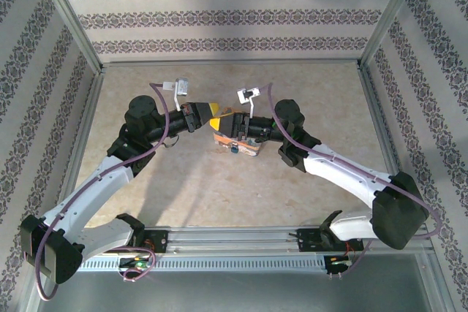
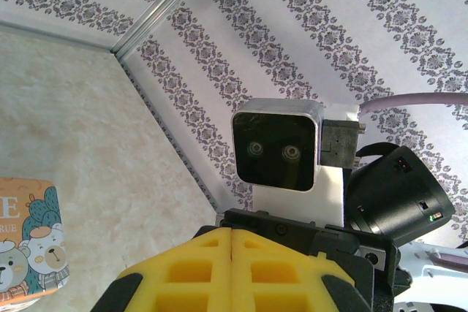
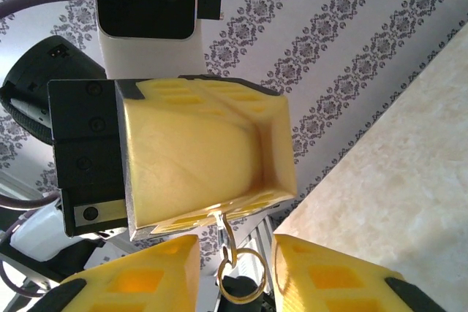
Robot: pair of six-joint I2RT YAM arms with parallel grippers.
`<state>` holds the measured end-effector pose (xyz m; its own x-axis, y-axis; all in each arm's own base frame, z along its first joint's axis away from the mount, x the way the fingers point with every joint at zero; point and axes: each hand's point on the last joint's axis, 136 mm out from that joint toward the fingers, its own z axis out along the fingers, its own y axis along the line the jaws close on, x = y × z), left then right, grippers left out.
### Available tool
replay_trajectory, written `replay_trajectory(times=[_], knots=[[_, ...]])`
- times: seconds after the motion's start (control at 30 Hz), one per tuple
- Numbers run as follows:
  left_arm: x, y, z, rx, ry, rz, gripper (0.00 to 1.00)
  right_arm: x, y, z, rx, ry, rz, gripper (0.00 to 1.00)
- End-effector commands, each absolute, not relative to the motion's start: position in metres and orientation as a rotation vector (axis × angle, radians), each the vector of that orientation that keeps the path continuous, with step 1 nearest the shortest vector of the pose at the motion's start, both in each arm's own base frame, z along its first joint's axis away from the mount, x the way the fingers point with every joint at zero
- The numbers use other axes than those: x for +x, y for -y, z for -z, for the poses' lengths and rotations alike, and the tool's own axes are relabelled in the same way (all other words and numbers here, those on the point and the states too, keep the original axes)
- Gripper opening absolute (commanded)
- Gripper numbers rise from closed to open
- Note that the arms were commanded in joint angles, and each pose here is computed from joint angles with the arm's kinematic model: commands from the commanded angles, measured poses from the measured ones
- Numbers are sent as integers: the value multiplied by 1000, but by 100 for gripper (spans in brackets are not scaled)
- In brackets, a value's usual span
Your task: Unlock a padlock with a key
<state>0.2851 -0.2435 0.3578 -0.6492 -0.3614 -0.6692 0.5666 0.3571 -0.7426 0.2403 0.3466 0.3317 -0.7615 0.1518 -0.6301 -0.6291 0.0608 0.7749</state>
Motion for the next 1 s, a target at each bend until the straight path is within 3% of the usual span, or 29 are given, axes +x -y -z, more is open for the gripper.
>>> replay_trajectory(times=[0.0, 0.8, 0.83, 0.97], knots=[[287, 242, -368, 202, -1743, 1414, 0, 236, -350, -349, -514, -1700, -1786, 29], [289, 240, -365, 182, -1737, 1401, 0, 239, -338, -341, -465, -1715, -1752, 0], [289, 239, -365, 180, -1737, 1399, 1, 239, -337, -339, -465, -1719, -1749, 0], [288, 235, -366, 169, -1734, 1367, 31, 240, -335, -331, -448, -1744, -1727, 0]])
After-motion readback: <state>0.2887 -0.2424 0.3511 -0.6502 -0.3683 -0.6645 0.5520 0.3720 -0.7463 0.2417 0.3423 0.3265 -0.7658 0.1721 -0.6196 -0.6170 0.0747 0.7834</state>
